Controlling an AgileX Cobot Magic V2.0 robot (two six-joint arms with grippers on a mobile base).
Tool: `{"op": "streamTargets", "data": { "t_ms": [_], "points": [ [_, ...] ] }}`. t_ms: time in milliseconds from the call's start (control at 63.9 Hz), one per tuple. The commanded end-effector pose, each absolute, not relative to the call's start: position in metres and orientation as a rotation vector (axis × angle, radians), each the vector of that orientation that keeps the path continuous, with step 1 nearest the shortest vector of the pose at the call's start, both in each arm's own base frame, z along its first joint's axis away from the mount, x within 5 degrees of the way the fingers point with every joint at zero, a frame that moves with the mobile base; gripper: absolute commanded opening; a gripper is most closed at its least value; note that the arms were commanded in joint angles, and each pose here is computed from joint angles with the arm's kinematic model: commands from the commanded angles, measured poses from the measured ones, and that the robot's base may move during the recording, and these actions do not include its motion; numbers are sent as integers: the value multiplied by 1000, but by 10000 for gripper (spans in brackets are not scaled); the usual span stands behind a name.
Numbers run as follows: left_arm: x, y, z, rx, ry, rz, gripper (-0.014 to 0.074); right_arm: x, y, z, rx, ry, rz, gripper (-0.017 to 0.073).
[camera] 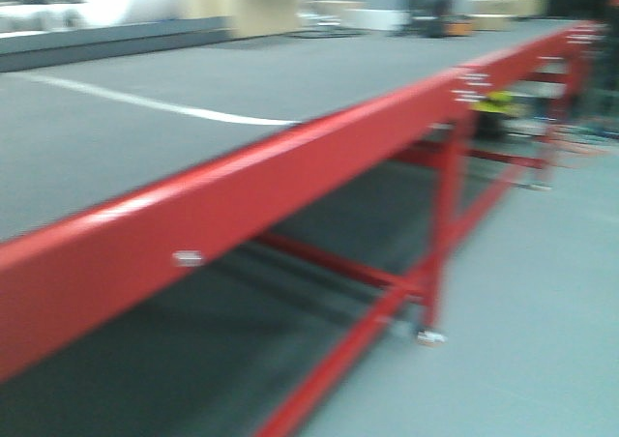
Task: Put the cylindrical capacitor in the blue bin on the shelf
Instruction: 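Drive the base to the steel shelf holding both cylinders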
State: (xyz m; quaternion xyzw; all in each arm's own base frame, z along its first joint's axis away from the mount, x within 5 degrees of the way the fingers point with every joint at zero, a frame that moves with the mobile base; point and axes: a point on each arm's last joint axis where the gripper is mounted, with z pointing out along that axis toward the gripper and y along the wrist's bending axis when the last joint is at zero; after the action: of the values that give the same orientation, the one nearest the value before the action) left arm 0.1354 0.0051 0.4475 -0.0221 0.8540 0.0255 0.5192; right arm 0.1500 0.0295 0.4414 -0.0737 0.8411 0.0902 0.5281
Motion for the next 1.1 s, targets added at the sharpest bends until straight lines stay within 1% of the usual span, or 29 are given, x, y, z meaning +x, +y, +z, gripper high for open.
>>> {"op": "streamTargets", "data": {
  "t_ms": [0,1080],
  "points": [
    [134,4,451,-47,2022,55,-111,148,29,447,-178,1973,206,-162],
    [134,4,451,-47,2022,55,-111,148,29,447,-177,1974,208,-162]
  ]
}}
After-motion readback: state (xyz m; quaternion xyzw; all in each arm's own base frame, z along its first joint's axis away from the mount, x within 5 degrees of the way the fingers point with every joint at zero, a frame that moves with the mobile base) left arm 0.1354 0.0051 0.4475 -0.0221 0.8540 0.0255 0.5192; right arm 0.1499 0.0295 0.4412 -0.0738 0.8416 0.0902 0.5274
